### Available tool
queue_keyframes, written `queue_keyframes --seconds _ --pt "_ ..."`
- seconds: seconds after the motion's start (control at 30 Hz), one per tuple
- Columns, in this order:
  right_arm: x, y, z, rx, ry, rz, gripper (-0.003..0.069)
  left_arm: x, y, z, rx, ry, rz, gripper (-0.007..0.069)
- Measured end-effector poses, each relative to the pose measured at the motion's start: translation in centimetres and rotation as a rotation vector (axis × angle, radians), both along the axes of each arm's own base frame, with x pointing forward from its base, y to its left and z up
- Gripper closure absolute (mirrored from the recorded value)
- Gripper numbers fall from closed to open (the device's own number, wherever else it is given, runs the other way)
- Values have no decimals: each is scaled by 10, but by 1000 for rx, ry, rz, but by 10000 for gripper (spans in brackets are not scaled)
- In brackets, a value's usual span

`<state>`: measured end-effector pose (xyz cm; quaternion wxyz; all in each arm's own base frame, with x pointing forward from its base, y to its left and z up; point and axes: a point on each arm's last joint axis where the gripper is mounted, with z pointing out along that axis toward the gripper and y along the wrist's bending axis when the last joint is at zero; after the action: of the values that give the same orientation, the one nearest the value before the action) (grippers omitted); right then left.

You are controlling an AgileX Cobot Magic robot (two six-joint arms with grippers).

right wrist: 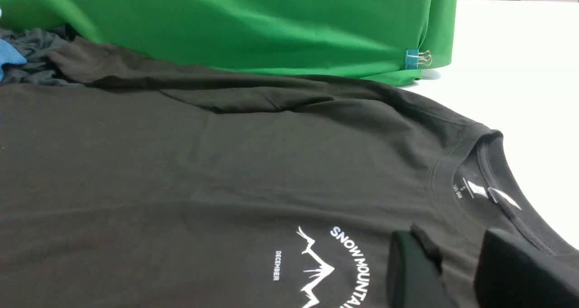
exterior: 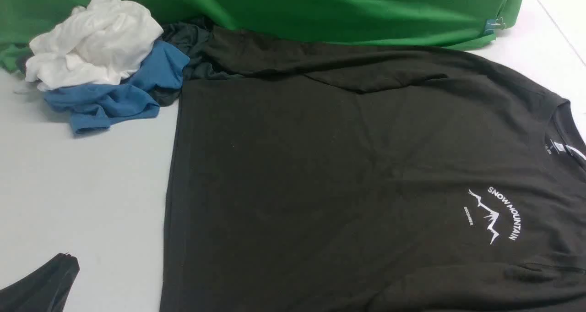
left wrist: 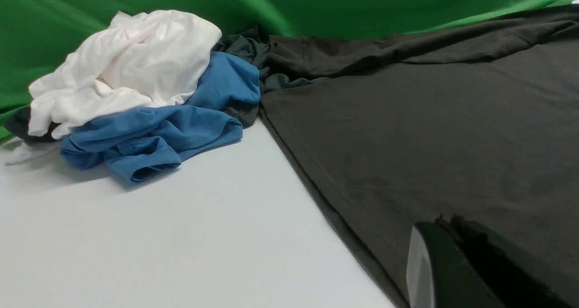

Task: Fold a long-sleeved shirt on a white desktop.
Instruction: 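Grasp the left edge of the dark T-shirt lying flat on the table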

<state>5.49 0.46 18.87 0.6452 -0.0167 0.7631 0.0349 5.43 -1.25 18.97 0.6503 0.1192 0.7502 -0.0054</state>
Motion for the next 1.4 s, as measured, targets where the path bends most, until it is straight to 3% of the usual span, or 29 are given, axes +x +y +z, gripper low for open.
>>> queue_keyframes --seconds 0.87,1.0,1.07,1.1,1.13,1.3,1.4 --pt "0 0 0 0 0 0 417 0 0 1 -2 -7 3 604" --pt "0 0 0 0 0 0 417 1 2 10 -229 -75 43 604" --pt "0 0 0 0 0 0 417 2 5 17 -481 -123 83 604" --pt "0 0 0 0 0 0 417 2 5 18 -485 -129 87 604" --pt "0 0 0 0 0 0 417 2 9 22 -592 -164 116 604" --pt "0 0 0 0 0 0 417 1 16 28 -724 -245 173 604" --pt "0 0 0 0 0 0 417 -1 10 37 -717 -198 109 604"
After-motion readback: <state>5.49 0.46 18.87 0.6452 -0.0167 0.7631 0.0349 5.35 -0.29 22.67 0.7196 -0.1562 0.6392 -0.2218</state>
